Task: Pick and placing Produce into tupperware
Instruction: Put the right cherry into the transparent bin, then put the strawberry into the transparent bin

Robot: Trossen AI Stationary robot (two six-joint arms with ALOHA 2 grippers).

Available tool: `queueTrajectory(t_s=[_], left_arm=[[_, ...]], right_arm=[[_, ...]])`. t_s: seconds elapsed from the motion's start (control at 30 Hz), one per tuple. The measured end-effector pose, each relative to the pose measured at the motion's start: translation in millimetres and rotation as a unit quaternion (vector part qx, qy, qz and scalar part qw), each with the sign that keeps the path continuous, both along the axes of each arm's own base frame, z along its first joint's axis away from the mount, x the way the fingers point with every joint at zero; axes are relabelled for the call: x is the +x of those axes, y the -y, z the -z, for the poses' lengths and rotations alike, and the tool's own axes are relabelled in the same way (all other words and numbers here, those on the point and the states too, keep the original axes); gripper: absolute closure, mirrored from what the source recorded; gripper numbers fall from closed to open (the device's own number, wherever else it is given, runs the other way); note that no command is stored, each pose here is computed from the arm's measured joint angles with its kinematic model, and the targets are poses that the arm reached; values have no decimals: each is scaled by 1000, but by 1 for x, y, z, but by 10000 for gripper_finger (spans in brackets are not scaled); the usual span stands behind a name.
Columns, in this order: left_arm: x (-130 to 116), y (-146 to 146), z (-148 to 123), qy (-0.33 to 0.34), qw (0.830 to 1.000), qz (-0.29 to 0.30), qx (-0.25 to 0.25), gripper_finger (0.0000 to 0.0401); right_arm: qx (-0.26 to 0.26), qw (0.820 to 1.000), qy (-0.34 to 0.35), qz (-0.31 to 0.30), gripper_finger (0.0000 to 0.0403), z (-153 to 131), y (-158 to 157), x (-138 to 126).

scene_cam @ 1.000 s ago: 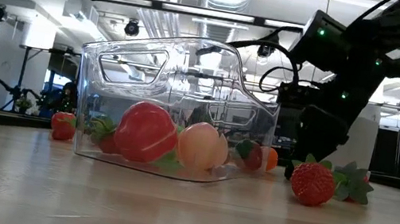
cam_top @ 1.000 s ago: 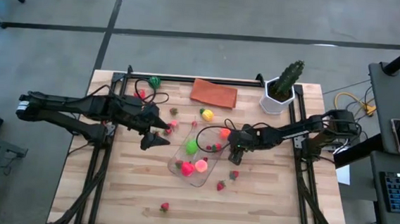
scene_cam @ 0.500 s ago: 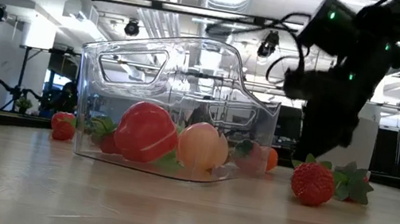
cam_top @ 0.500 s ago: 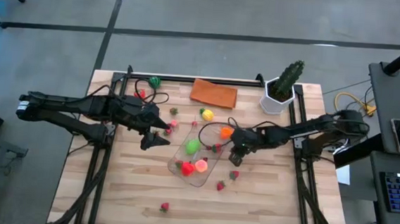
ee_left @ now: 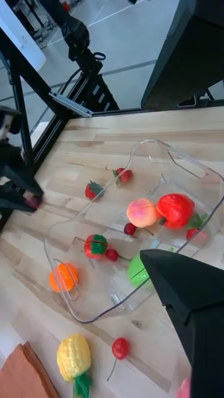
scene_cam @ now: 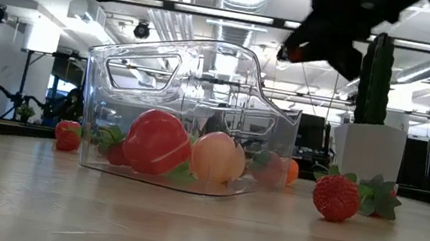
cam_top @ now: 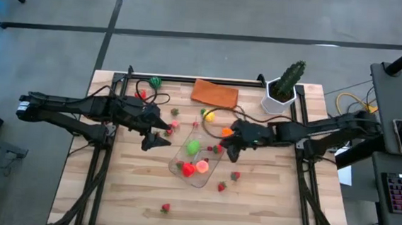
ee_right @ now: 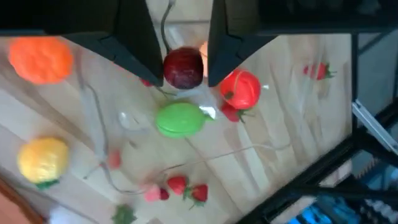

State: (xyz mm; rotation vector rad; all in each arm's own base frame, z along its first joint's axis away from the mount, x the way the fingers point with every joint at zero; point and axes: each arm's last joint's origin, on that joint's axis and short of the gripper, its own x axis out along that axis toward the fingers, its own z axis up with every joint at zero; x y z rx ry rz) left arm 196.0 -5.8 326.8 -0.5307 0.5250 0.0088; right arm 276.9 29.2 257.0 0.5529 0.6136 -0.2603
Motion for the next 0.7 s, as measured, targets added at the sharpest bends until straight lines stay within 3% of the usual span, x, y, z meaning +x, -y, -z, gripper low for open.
queueTrajectory(t_s=[0.13,0.33,0.5,0.7], left_arm=[[0,0,0,1,1000,0,0,34],[0,0,-1,4,1000,0,-1,34],[4,0,3,-8,1000,0,-1,34],[14,1,11,-33,999,4,-31,34]], right_arm=[[7,999,-24,-45,249,2,-7,37],[-18,988,-146,-48,182,13,-13,65],[-66,981,-177,-40,139,-4,-21,61],[-80,975,-206,-28,120,-24,-37,24]])
